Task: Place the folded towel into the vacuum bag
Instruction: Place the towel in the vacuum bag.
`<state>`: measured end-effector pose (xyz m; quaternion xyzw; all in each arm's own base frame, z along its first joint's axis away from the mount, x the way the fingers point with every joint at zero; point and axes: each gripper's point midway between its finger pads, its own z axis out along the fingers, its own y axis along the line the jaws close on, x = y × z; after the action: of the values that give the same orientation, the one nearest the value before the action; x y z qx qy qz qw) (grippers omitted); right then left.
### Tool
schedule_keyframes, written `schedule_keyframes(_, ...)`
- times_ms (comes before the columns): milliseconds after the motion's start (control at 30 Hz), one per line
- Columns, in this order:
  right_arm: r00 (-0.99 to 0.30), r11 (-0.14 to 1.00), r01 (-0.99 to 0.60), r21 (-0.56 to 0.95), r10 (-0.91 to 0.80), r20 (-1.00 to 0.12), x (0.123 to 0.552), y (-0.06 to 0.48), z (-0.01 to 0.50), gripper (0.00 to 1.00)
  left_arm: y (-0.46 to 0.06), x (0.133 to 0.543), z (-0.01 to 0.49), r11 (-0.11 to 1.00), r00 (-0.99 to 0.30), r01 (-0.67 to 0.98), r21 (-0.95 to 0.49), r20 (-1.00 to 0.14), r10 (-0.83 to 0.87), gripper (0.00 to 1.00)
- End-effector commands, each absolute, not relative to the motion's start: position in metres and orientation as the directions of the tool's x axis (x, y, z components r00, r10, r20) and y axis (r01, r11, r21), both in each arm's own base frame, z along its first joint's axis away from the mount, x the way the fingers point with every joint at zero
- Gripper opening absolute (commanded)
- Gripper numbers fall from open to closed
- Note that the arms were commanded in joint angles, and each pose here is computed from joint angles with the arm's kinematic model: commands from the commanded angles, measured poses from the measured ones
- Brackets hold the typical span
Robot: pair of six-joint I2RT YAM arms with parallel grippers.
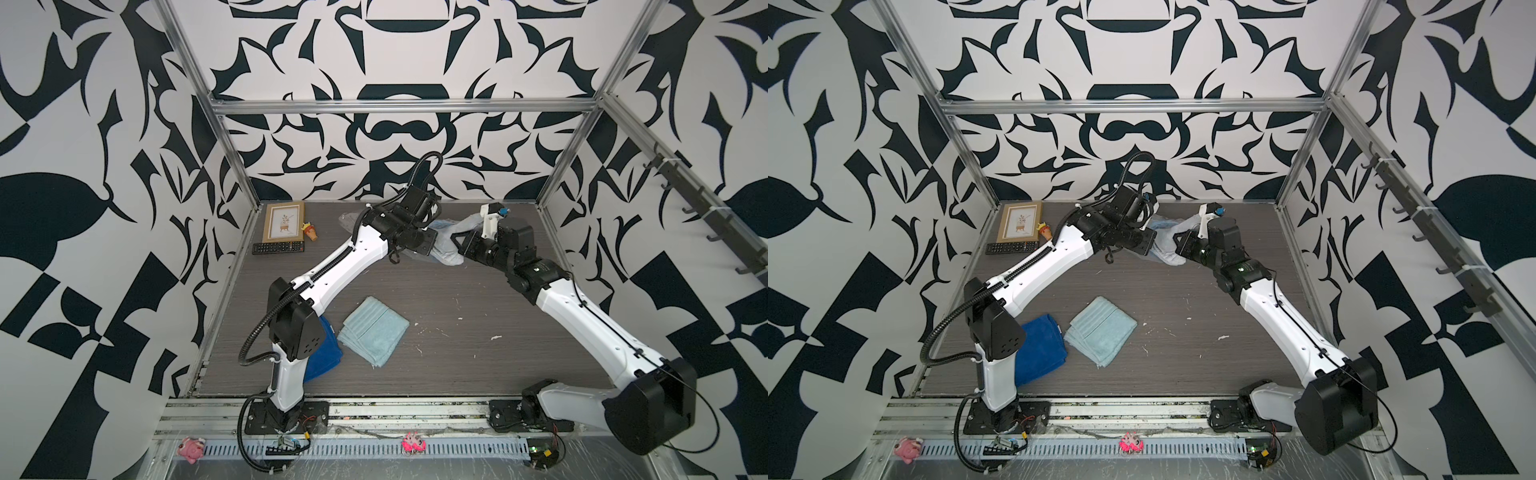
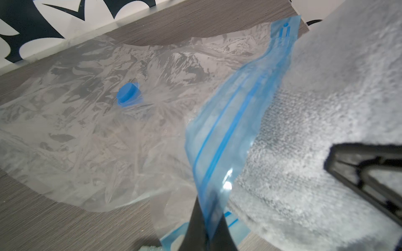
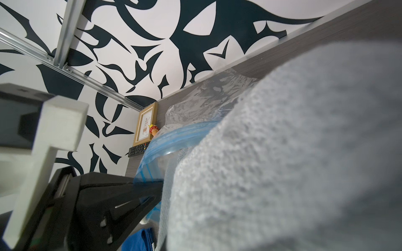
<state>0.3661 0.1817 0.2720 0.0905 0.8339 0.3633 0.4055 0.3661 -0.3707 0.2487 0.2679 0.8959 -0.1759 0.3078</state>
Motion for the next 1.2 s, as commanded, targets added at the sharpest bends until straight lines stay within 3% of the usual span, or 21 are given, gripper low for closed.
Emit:
schedule_keyframes(0, -0.631, 0.67, -0.208, 0.713, 0.465, -0.621, 0.36, 0.188, 0.296, 0.0, -0.372, 0.363, 0.265, 0.777, -0.664, 0.595, -0.203, -0.67, 0.334, 0.0)
schedule_keyframes(267, -0.569, 0.647, -0.112, 0.754, 0.58, -0.583, 0.37, 0.175, 0.296, 0.0, -0.374, 0.366, 0.275, 0.779, -0.684, 0.575, -0.251, -0.67, 0.289, 0.0)
schedule_keyframes(400, -0.613, 0.596, -0.11, 0.795, 0.589, -0.527, 0.377, 0.191, 0.292, 0.0, -0.376, 0.366, 0.274, 0.777, -0.69, 0.572, -0.263, -0.667, 0.282, 0.0)
schedule_keyframes(633, -0.608, 0.624, -0.067, 0.779, 0.593, -0.527, 0.381, 0.203, 0.279, 0.0, -0.381, 0.363, 0.277, 0.758, -0.695, 0.579, -0.301, -0.669, 0.265, 0.0)
schedule_keyframes(1167, -0.24, 0.612, 0.257, 0.748, 0.79, -0.564, 0.399, 0.128, 0.281, 0.0, -0.387, 0.356, 0.274, 0.743, -0.714, 0.577, -0.338, -0.651, 0.258, 0.0)
